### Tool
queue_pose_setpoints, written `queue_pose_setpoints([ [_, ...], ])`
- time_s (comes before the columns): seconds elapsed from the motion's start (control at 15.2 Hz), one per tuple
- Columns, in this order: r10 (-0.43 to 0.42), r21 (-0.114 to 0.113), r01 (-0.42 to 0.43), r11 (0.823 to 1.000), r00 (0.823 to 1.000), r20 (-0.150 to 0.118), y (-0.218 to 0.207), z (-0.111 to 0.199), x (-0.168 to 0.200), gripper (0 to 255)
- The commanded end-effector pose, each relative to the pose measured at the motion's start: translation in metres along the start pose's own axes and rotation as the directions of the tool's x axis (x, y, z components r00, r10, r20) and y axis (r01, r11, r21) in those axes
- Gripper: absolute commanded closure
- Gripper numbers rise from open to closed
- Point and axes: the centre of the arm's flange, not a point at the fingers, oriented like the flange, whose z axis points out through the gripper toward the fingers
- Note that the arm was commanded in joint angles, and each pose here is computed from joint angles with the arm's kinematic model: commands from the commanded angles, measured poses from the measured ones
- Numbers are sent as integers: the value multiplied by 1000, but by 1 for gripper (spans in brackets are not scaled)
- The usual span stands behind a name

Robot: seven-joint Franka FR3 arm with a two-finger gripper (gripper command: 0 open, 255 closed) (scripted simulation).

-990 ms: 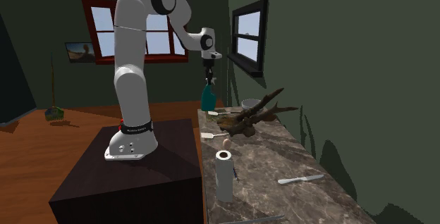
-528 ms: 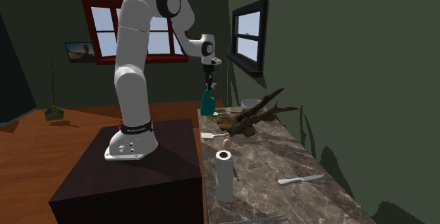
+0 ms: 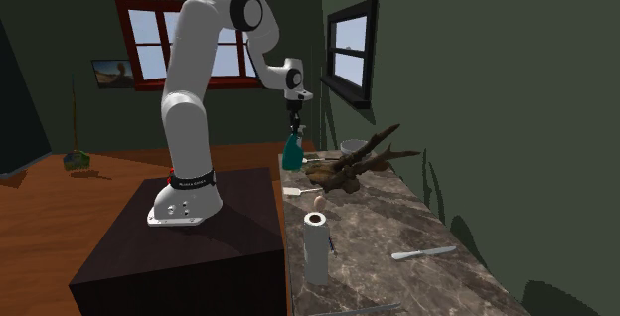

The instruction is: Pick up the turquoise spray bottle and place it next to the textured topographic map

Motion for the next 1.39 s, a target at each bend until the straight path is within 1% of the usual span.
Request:
queue_pose_setpoints([
  [0.0,0,0,0,1000,1000,0,0,12,0,255],
  [0.13,0,0,0,1000,1000,0,0,21,0,255],
  [0.66,0,0,0,1000,1000,0,0,21,0,255],
  [0.73,0,0,0,1000,1000,0,0,21,0,0],
  [1.06,0,0,0,1000,1000,0,0,21,0,0],
  [1.32,0,0,0,1000,1000,0,0,-29,0,0],
])
